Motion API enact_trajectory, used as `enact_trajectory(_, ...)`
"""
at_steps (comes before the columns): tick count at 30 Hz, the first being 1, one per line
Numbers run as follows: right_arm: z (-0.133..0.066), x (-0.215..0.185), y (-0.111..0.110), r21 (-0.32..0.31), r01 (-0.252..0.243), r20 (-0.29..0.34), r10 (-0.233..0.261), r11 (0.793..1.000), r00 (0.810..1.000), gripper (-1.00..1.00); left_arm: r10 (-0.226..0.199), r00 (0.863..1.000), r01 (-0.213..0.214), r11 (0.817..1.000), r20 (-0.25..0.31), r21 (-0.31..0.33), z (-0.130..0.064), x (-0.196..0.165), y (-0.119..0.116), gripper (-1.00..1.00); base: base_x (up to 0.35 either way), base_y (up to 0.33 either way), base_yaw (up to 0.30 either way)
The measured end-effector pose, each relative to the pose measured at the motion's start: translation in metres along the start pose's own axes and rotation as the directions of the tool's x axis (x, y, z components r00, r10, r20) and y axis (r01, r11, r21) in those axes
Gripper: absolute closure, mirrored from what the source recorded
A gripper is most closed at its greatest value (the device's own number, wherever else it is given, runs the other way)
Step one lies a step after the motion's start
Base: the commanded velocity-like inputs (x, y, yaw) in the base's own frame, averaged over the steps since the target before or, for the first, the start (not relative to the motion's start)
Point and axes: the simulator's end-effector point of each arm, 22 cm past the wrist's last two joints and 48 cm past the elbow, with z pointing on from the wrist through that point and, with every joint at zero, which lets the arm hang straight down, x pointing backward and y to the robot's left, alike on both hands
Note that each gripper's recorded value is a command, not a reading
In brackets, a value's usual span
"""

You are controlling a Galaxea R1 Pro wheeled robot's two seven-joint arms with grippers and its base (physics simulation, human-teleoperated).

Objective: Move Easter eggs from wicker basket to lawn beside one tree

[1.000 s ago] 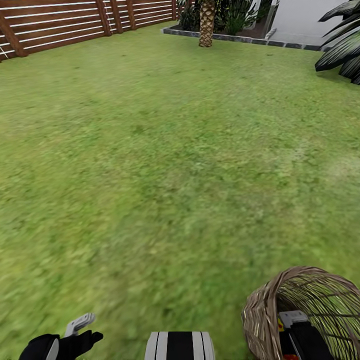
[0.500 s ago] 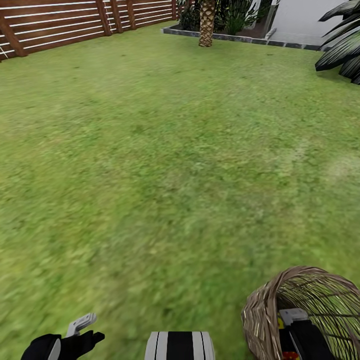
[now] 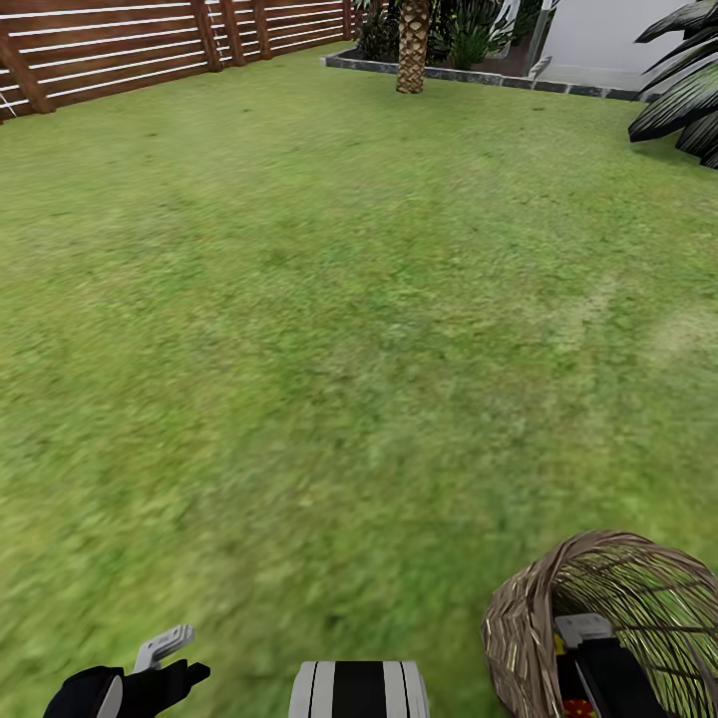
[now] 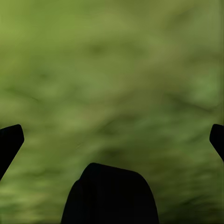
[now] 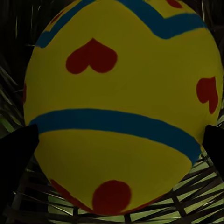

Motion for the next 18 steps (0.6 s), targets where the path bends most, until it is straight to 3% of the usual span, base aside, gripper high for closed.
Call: enact_trajectory(18,0.0006,-0.0007,0.0017,0.007,0.018,0.009,-0.018,1.0,1.0,1.0,-0.002,1.0,0.002,1.0,0.001,0.002,-0.0006,0.0001,-0.001,-1.0,0.0,0.0,0.0)
